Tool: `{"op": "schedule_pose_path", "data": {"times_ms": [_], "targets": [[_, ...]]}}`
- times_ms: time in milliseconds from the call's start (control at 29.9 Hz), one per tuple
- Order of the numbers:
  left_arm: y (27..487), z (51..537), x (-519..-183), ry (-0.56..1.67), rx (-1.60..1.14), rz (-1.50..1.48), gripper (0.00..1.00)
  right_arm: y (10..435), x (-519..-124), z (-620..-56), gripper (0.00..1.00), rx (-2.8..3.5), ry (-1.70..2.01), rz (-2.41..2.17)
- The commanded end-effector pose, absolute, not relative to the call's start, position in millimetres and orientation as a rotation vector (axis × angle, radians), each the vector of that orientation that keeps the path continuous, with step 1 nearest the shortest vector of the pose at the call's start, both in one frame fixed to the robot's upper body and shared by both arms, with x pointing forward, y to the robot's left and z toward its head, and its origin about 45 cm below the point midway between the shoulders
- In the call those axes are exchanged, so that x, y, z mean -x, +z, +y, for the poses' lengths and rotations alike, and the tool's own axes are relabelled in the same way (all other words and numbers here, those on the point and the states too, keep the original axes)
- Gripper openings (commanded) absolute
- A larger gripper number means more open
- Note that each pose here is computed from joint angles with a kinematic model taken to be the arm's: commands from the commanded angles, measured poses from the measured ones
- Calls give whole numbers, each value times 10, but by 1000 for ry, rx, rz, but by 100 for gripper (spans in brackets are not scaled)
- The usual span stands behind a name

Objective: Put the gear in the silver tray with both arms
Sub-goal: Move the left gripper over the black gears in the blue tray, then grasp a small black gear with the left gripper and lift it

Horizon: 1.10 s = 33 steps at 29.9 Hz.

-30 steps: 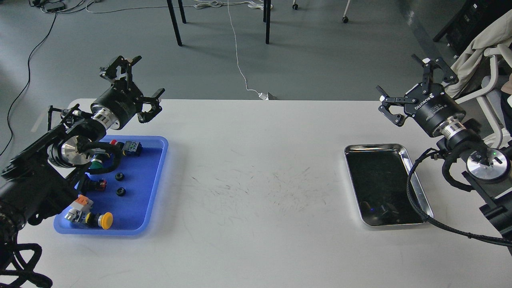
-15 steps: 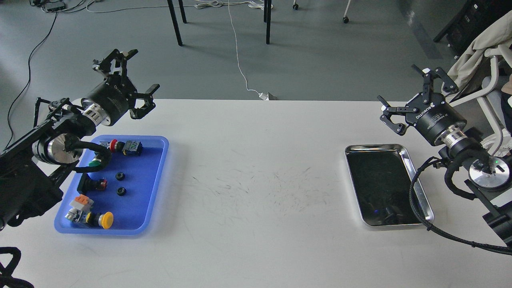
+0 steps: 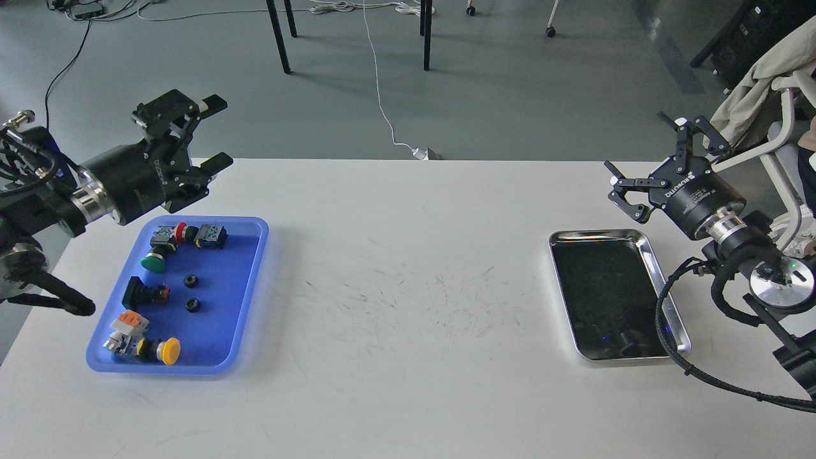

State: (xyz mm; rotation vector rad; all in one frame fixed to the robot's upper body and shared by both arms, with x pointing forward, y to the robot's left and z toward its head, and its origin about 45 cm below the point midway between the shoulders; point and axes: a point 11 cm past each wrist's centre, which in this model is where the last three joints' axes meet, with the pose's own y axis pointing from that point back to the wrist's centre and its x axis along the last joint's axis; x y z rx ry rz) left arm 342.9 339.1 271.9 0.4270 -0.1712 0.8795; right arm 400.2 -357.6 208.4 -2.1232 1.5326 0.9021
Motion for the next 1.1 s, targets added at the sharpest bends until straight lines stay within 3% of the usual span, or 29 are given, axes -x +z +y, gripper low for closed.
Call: {"op": "schedule_pose_path", "data": {"times_ms": [0, 367, 1069], "targets": [[2696, 3449, -3335, 805, -542, -350, 98, 2092, -4004, -3580, 99, 2119, 897, 1532], [2087, 3619, -3039, 620, -928, -740, 95, 2111, -4004, -3625, 99, 2121, 887, 1545], [1239, 4124, -2995, 467, -1260, -848, 89, 2111, -4030, -3574, 99, 2121, 889, 1532]]}}
